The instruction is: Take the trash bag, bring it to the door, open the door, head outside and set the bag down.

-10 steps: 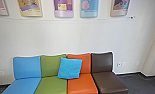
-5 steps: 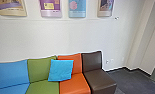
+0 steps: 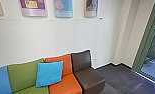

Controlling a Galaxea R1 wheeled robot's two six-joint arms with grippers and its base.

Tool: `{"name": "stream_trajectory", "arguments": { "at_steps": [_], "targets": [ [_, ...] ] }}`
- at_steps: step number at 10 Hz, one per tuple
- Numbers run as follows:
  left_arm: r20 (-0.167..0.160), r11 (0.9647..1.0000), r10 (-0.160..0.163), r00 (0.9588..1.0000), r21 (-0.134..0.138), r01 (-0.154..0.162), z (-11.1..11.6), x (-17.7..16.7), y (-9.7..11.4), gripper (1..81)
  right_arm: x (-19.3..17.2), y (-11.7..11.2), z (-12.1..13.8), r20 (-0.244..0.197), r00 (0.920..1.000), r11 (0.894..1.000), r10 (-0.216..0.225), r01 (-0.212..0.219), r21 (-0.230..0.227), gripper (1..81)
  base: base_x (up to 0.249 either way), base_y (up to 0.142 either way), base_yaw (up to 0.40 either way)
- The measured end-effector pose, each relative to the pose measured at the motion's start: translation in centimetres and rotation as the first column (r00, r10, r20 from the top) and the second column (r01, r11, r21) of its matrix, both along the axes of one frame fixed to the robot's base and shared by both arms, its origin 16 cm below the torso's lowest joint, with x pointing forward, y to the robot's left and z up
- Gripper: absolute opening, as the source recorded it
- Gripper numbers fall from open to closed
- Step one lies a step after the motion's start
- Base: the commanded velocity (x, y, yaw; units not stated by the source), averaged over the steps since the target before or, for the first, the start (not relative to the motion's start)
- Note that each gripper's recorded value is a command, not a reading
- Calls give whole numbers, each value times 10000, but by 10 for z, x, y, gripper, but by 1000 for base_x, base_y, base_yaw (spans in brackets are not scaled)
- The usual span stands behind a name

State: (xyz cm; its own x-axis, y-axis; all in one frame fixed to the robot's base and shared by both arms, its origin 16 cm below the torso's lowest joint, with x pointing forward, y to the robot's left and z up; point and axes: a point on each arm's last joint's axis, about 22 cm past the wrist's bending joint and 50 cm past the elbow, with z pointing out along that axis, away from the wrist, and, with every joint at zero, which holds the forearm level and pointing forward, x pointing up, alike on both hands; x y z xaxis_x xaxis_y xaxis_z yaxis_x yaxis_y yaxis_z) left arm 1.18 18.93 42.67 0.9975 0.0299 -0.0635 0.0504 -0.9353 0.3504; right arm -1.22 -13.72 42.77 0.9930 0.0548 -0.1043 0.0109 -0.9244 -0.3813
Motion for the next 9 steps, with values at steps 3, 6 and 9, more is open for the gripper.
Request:
{"name": "stream_trajectory", "arguments": {
  "at_steps": [3,6,9],
  "targets": [
    [0,10000,0,10000,0,0,0,0,0,10,0,0,0,-2,10000,10000,1,-1,0,811,0,0,-336],
    [4,10000,1,10000,1,-1,0,0,0,10,0,0,0,-2,10000,10000,-4,4,2,811,0,0,-337],
    [8,10000,1,10000,1,-1,0,0,0,10,0,1,0,-4,10000,10000,-8,8,8,811,0,0,-339]
  ]
}}
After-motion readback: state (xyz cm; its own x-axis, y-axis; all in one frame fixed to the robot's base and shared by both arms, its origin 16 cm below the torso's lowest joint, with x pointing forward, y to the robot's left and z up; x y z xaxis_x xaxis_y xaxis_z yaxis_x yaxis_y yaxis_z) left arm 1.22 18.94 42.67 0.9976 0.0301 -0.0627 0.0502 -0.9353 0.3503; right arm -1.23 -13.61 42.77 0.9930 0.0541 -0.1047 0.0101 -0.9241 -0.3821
